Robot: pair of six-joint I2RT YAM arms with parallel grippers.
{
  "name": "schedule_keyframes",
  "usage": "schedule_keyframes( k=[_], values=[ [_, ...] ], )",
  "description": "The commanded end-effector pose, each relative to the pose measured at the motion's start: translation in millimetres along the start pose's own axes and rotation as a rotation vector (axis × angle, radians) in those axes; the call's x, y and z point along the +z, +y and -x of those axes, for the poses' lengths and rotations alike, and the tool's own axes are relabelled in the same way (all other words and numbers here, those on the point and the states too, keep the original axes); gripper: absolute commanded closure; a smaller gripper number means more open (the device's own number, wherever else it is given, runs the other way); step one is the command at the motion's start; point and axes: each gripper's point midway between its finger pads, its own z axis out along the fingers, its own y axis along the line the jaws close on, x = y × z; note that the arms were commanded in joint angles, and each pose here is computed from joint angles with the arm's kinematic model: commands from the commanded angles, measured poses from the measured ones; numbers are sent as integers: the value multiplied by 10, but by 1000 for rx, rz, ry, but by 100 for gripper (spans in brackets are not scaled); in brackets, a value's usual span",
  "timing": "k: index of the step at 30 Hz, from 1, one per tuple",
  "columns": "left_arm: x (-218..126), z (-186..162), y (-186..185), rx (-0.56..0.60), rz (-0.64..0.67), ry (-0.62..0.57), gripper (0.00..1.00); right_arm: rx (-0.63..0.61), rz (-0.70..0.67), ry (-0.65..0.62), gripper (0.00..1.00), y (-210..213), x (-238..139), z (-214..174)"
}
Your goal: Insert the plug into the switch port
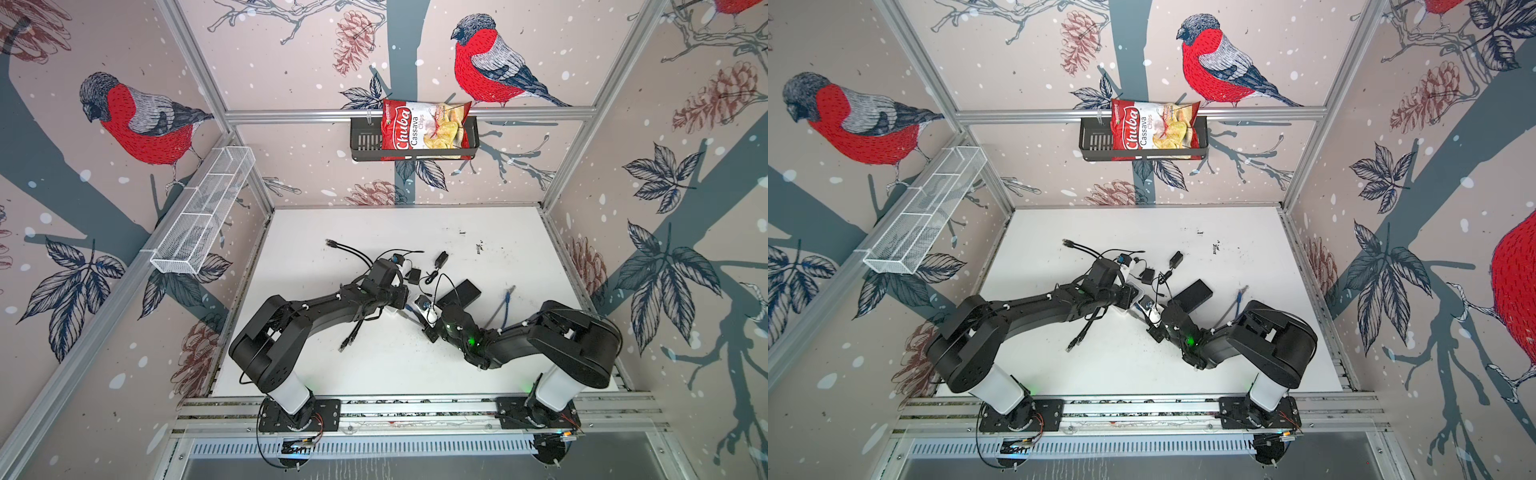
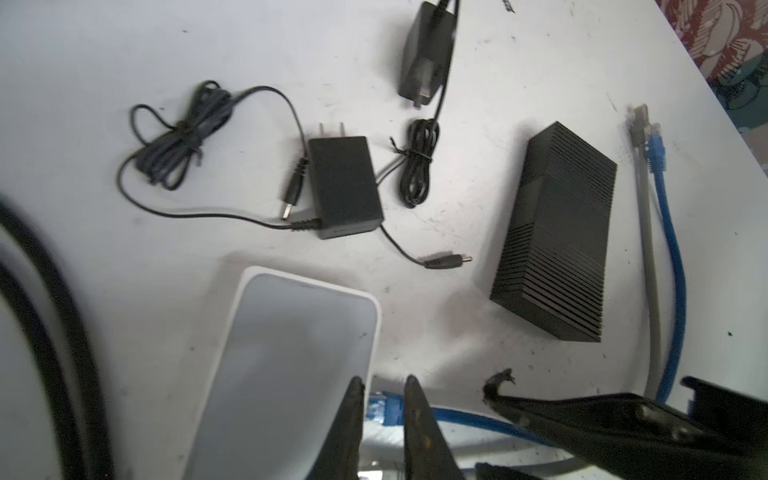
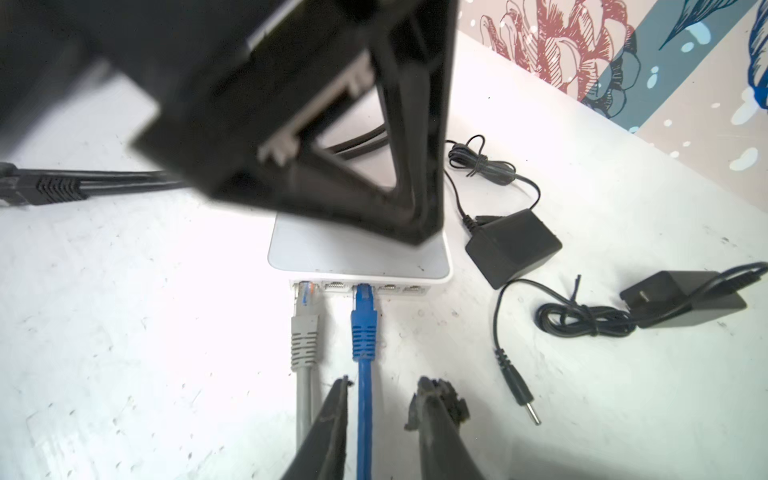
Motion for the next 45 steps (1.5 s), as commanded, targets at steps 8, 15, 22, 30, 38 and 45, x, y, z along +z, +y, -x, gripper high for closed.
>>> schedule_keyframes(
  k=[8,15,22,30,38,45],
  values=[
    [-71,-23,471,-172,80,-59,80,-37,89,-15,72,217,121,90],
    [-14,-100,444,-221,20,-75,80,-46,112,11,72,319,209,19],
    [22,-166,408,-225,-13,-66,79,-43,99,28,71,313,252,-59],
    [17,-297,404,-251,-33,-58,79,-41,105,24,76,336,311,-52],
    [33,-430,410,-279,-47,-46,80,-30,88,19,83,311,341,-46],
    [7,-503,472,-286,-10,-32,65,-29,80,12,84,296,333,-29]
  ],
)
